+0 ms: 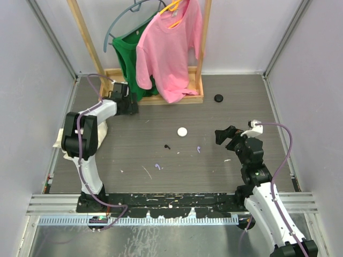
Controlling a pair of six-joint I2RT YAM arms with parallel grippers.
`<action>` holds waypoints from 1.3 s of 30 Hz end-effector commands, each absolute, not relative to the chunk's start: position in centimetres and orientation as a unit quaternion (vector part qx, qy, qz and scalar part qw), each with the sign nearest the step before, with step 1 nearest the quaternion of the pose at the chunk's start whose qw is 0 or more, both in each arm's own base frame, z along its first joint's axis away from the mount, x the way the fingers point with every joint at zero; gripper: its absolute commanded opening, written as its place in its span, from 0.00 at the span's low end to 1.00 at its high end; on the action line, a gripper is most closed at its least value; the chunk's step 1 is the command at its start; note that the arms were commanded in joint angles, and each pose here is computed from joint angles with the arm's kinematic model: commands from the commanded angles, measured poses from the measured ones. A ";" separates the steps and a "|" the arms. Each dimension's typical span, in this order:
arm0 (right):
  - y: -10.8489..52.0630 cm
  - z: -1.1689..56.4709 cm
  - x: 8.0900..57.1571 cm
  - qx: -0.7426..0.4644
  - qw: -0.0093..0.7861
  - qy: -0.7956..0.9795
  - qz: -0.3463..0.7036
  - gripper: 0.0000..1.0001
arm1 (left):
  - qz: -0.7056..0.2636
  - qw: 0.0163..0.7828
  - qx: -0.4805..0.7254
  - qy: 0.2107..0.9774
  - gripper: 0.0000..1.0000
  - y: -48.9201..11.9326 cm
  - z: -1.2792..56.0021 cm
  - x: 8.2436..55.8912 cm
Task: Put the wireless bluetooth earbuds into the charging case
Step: Pick up the charging case at the center of the board.
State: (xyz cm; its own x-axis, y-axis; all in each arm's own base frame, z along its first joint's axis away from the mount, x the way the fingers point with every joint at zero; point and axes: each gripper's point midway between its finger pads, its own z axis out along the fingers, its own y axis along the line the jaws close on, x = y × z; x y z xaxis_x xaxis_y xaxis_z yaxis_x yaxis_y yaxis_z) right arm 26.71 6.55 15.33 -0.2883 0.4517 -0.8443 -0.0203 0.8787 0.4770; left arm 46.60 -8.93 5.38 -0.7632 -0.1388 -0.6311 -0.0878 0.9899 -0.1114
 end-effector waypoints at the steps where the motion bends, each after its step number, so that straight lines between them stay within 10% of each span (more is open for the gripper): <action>1: 7.2 17.5 27.2 0.120 0.603 0.756 0.223 1.00 | -0.030 0.365 -0.051 0.929 0.78 -8.4 6.6 49.4; 25: 7.7 16.3 26.5 0.078 0.577 0.786 0.210 1.00 | -0.064 0.295 -0.057 0.952 0.43 -8.4 4.4 48.0; 39: 12.3 16.1 25.2 0.002 0.521 0.799 0.300 1.00 | -0.178 0.314 -0.132 0.923 0.41 -11.4 8.5 42.3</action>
State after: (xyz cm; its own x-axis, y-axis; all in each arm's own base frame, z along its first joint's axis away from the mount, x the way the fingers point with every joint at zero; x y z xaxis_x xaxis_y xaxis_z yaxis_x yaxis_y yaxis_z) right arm 24.90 10.36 12.24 -0.5121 0.3307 -0.7927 -0.1790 0.8616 0.4751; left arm 42.00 -9.41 3.88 -0.8353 -0.2769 -0.4749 -0.1601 0.9490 -0.2718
